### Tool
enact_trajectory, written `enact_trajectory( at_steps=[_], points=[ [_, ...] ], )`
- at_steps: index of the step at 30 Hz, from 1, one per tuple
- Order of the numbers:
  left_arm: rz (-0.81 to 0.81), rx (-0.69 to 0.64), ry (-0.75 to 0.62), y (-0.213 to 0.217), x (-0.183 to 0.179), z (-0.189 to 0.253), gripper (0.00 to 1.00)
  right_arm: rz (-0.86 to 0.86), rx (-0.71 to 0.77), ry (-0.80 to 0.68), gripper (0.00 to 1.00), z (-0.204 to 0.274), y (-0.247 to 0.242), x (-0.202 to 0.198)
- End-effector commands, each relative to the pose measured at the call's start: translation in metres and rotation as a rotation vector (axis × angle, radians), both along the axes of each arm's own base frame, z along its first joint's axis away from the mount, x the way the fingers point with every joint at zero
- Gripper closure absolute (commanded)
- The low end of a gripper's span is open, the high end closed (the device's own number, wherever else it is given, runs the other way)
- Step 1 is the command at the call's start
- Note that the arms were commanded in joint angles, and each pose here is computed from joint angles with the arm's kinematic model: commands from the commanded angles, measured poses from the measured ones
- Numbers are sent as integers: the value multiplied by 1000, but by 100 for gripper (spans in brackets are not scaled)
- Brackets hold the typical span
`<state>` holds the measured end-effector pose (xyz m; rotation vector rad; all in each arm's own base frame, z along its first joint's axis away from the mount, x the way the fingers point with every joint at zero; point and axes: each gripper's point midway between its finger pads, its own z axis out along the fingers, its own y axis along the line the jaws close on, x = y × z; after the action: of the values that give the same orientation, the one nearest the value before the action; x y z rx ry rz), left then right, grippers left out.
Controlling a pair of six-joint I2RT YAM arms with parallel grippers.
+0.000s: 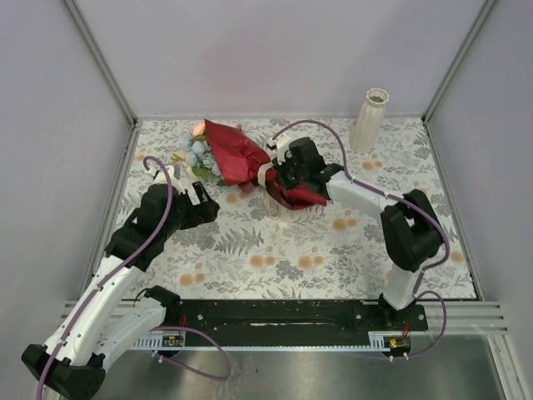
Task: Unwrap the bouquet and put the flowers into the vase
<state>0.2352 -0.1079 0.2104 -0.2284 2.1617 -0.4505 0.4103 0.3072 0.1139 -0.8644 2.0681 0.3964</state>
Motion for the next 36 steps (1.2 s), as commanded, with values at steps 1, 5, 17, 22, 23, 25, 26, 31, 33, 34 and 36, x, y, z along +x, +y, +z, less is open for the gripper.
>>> enact_trajectory(
  at_steps=[1,5,17,22,23,25,26,31,33,34,36],
  points=[
    [-21,-59,18,-10,-3,5,7,39,434,124,100,73,45,-56],
    [-23,-49,21,-8,-5,6,7,9,608,276,100,88,52,-80],
    [-105,-77,93,-26,-8,-5,9,-287,785,631,96,26,8,-15],
    [-128,-75,107,-30,-7,-6,10,-380,782,616,88,11,-19,10],
    [-132,-70,112,-30,-7,-7,10,-392,758,593,87,13,-23,11],
    [-129,-65,113,-29,-6,-8,10,-400,709,538,87,24,-31,13],
    [-121,-64,113,-28,-6,-7,10,-397,687,514,86,29,-34,13],
    [-72,-12,87,-15,2,6,9,-338,449,322,43,48,-45,5],
    [-29,41,59,-1,4,15,9,-311,281,213,26,47,-45,-1],
    [-7,63,39,6,5,20,9,-288,211,144,21,49,-45,-1],
    [29,107,-11,20,5,29,7,-196,105,41,16,51,-29,-7]
  ],
)
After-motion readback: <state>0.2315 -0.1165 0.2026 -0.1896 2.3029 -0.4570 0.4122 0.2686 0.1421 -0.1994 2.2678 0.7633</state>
